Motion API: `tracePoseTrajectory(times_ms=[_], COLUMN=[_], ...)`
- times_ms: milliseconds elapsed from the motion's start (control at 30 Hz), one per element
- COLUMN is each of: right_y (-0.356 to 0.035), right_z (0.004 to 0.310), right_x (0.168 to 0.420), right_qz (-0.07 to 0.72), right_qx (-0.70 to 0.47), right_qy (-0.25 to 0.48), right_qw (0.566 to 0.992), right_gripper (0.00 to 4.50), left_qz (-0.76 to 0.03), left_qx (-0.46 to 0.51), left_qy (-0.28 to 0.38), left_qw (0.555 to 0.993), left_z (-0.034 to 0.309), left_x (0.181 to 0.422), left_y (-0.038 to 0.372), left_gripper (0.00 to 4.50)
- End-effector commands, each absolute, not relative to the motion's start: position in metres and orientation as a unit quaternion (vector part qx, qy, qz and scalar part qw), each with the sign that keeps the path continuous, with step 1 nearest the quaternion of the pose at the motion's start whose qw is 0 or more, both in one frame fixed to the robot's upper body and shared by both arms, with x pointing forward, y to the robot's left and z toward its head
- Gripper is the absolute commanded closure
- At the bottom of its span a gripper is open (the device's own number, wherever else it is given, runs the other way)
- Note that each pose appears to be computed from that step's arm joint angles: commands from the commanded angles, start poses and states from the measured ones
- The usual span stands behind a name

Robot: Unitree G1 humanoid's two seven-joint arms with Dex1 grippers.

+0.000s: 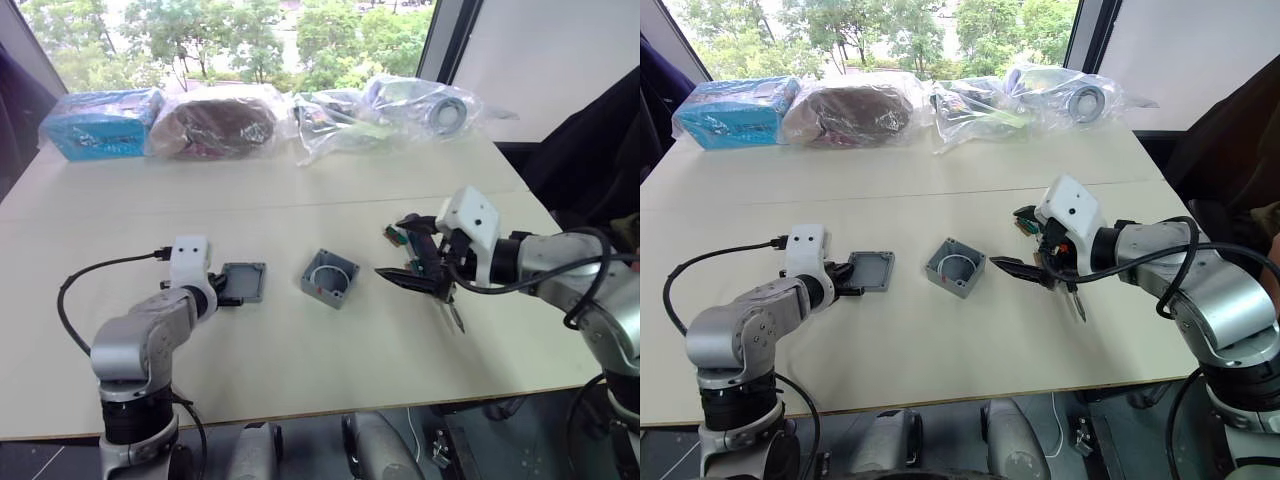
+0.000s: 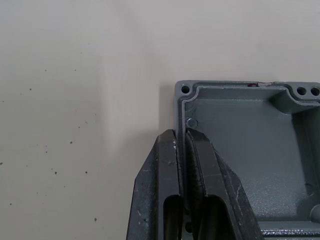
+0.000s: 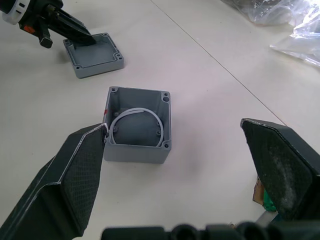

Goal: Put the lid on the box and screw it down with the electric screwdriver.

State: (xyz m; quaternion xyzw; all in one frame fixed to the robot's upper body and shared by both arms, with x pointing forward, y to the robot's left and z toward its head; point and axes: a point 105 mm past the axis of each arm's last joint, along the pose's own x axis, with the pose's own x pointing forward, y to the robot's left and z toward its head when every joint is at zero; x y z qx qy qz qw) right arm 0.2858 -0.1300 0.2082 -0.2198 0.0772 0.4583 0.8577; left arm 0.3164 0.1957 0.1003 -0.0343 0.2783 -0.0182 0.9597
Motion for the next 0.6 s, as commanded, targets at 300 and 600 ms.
tracePoseTrajectory(times_ms=[300, 600], right_y=[-0.101, -0.052], right_z=[0.238, 0.258], right_x=[0.288, 0.308], right_qz=[0.498, 0.508], right_qx=[-0.016, 0.156], right_qy=[0.069, 0.118], right_qw=[0.864, 0.839], right_gripper=[0.0, 0.0], left_qz=[-0.136, -0.295], left_qx=[-0.105, -0.034], left_qy=[0.019, -0.087], left_qw=[0.985, 0.951], left_z=[0.212, 0.242], left_x=[0.362, 0.358], left_y=[0.172, 0.106], left_gripper=[4.47, 4.47])
